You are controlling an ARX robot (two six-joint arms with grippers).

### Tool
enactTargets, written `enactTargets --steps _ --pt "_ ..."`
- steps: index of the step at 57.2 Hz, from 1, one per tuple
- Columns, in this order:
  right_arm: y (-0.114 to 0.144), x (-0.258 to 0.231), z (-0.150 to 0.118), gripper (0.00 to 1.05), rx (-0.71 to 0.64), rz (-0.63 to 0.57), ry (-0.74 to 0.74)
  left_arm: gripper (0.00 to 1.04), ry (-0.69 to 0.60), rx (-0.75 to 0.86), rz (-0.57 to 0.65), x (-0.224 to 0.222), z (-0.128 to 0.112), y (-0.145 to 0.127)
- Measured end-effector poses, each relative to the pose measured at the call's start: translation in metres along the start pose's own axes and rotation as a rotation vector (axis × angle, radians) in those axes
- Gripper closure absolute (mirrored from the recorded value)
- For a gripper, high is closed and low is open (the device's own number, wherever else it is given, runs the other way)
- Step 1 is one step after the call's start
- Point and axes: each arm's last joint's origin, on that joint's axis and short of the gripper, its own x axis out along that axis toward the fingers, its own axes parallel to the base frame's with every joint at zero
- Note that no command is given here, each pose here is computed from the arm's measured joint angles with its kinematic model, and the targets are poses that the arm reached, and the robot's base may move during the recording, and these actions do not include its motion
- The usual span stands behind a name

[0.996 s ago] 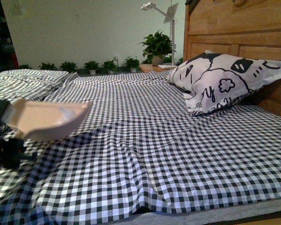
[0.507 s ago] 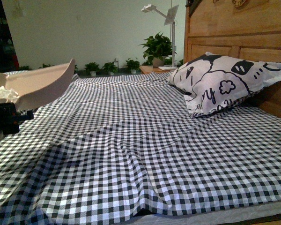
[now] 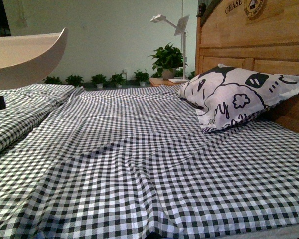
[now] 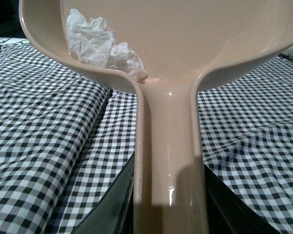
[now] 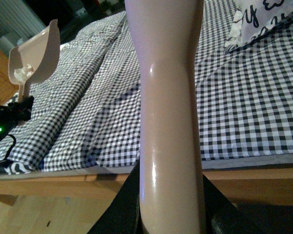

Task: Clean up trash

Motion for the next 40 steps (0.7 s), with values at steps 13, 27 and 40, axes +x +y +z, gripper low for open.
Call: enactTargets --steps 13,27,40 --pt "0.000 -0.006 0.004 0.85 0.052 0.039 0.038 0.77 0.001 0.004 -0.019 -0.028 0.006 -0.005" --pt "-0.017 0.028 0.013 0.85 -0.021 0.019 0.098 0.77 0.007 0.004 -0.031 -0.029 0.006 -0.009" --pt "0.008 0.056 0.018 0.85 -0.080 0.096 0.106 0.77 0.016 -0.002 -0.026 -0.028 0.003 -0.009"
